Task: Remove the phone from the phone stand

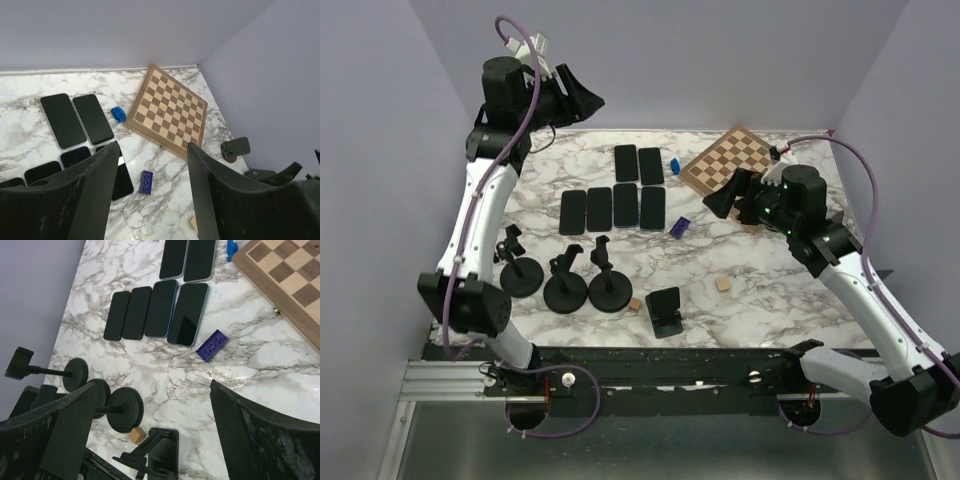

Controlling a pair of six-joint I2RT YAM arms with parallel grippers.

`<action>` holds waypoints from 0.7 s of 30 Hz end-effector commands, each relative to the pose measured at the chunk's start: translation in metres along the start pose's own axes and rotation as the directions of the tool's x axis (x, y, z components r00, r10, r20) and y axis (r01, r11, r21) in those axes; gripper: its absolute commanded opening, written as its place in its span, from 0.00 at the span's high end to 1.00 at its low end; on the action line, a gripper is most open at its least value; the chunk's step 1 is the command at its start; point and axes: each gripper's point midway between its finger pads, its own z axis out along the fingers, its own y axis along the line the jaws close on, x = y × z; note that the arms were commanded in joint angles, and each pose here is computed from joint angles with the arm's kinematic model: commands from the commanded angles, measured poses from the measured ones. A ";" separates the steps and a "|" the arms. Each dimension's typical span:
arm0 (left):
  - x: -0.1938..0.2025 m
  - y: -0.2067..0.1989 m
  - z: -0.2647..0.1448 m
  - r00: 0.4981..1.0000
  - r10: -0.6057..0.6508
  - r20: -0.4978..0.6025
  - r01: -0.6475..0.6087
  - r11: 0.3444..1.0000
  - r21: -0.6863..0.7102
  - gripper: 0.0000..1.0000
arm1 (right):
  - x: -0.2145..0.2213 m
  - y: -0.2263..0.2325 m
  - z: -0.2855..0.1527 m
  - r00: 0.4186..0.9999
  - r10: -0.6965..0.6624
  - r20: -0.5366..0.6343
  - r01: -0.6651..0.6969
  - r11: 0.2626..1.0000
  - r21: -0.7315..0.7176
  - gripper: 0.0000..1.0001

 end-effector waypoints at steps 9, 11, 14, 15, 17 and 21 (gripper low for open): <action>0.095 -0.073 -0.145 0.951 0.259 0.169 -0.282 0.951 0.127 0.29 | -0.025 -0.027 -0.086 0.966 -0.029 0.256 -0.016 0.985 0.175 0.00; 0.107 -0.075 -0.169 0.929 0.304 0.213 -0.334 0.935 0.122 0.27 | -0.031 -0.026 -0.103 0.952 -0.047 0.303 -0.008 0.984 0.178 0.00; 0.114 -0.075 -0.207 0.875 0.385 0.294 -0.423 0.903 0.073 0.22 | -0.040 -0.026 -0.127 0.926 -0.074 0.370 0.002 0.982 0.191 0.00; 0.116 -0.073 -0.220 0.855 0.406 0.323 -0.443 0.895 0.047 0.20 | -0.044 -0.025 -0.135 0.917 -0.084 0.390 0.007 0.981 0.194 0.00; 0.119 -0.069 -0.242 0.814 0.444 0.374 -0.476 0.880 -0.008 0.17 | -0.049 -0.027 -0.148 0.899 -0.097 0.428 0.007 0.978 0.207 0.00; 0.125 -0.060 -0.271 0.762 0.468 0.447 -0.483 0.871 -0.088 0.14 | -0.052 -0.027 -0.165 0.872 -0.119 0.475 0.019 0.978 0.210 0.00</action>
